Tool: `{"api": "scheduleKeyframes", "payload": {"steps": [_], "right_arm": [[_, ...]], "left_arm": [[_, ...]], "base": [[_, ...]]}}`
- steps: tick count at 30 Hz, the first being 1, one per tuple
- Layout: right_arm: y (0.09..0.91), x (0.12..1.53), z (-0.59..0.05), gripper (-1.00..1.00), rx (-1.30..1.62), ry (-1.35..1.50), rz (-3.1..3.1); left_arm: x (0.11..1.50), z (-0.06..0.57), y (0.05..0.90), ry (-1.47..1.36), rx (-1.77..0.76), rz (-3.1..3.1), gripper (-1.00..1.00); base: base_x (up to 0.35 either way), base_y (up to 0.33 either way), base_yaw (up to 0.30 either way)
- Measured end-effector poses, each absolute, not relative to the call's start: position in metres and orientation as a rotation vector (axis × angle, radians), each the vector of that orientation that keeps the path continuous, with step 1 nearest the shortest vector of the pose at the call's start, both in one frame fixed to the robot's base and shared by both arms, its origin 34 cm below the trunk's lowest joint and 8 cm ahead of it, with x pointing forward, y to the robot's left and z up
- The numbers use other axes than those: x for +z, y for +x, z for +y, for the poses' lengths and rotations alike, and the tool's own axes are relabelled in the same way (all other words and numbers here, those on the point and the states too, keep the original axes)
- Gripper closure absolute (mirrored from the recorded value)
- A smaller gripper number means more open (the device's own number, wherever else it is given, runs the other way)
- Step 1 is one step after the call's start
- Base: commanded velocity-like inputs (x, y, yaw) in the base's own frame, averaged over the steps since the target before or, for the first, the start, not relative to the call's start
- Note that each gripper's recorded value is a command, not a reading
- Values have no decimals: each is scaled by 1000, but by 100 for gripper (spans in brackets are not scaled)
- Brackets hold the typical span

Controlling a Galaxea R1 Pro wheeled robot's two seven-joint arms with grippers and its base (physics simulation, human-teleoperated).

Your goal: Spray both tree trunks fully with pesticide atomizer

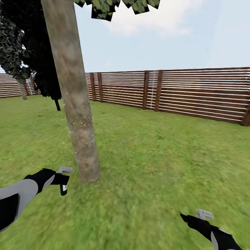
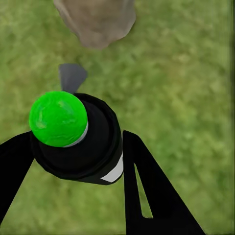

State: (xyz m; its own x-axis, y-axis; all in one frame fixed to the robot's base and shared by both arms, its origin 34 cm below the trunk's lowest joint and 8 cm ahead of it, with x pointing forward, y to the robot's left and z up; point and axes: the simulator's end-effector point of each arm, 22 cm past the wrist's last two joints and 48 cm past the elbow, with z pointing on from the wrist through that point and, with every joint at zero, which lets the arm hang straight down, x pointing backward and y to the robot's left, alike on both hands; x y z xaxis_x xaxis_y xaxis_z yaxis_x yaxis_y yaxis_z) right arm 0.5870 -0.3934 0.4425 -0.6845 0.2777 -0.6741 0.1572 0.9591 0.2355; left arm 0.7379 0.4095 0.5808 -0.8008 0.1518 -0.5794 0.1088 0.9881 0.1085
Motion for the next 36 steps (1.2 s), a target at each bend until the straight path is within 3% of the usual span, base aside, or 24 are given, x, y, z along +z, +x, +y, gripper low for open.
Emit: {"api": "scheduleKeyframes", "payload": {"steps": [15,36], "right_arm": [[587,443,-393,-100,203,304,2336],[586,439,-385,-100,220,300,2343]], "left_arm": [[581,409,738,183,92,2507,100],[581,408,738,184,91,2507,100]], "base": [[-154,159,-255],[-257,228,-8]]}}
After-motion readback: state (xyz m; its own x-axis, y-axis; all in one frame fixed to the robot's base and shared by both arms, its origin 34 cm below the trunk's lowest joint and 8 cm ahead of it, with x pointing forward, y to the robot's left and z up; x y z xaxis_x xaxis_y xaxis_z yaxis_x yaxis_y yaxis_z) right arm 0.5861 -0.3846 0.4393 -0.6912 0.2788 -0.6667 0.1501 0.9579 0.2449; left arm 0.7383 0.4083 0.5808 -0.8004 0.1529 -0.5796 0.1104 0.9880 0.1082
